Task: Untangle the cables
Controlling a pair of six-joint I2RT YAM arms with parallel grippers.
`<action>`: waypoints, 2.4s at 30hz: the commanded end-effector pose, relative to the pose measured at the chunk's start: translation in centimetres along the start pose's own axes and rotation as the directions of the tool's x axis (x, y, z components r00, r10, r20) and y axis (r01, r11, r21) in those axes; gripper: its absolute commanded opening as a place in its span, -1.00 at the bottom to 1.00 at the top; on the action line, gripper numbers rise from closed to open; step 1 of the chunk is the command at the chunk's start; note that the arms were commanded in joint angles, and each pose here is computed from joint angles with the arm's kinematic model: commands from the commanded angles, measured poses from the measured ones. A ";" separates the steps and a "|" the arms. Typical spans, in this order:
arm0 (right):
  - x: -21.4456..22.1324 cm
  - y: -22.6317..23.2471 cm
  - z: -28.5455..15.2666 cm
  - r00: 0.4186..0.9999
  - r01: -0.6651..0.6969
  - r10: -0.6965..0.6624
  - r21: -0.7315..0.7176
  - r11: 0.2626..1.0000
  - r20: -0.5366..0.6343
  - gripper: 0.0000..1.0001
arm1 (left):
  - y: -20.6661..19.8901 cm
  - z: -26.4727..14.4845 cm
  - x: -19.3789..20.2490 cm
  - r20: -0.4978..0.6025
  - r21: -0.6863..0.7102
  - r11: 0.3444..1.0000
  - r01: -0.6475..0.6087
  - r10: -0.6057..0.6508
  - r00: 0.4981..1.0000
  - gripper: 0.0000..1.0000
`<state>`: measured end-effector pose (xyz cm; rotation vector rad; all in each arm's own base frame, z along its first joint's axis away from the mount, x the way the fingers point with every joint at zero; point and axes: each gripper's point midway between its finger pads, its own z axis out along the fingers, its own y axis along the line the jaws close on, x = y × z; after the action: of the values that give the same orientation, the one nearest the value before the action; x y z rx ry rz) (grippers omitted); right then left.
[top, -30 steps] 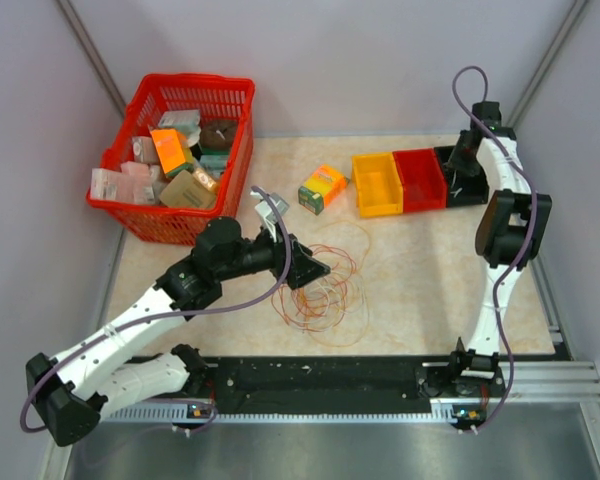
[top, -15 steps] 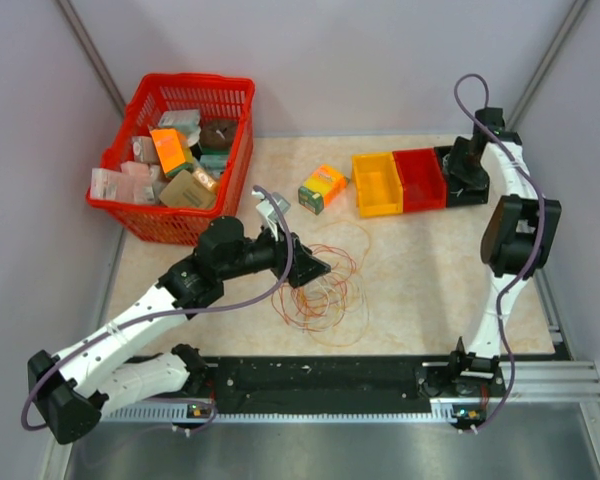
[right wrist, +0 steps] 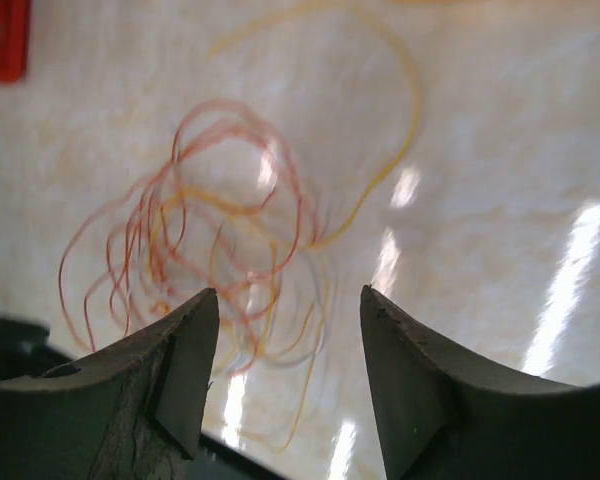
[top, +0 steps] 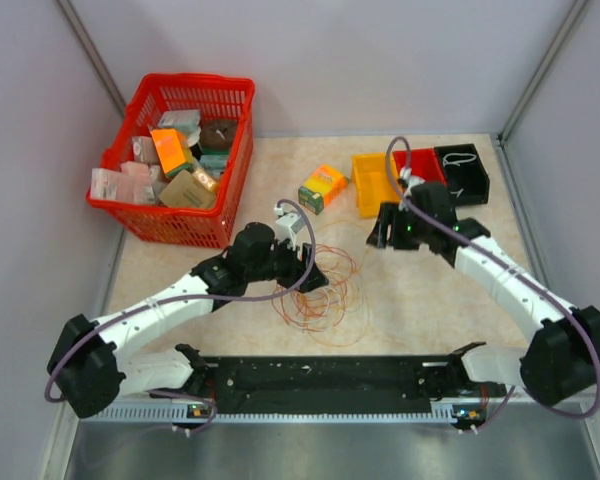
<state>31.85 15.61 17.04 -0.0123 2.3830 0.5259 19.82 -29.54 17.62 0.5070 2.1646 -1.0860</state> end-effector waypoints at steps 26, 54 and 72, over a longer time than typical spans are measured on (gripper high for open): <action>16.2 11.9 1.4 0.942 -0.293 0.147 -0.526 0.799 -0.303 -0.12 | 7.4 5.7 2.4 0.090 -0.251 0.921 0.299 -0.285 0.954 0.02; 21.2 8.5 1.2 0.944 -0.236 0.115 -0.385 0.892 -0.310 -0.97 | 8.4 7.2 4.5 0.059 -0.337 0.882 0.330 -0.330 0.942 0.12; 21.0 4.1 1.5 0.964 -0.196 0.153 -0.193 0.961 -0.215 -0.98 | 4.2 3.9 -0.4 0.181 -0.219 0.932 0.291 -0.254 0.950 -1.00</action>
<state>15.49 24.45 4.85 0.0093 2.5319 1.0490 24.06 -30.01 7.64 -0.0621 2.4204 -0.8205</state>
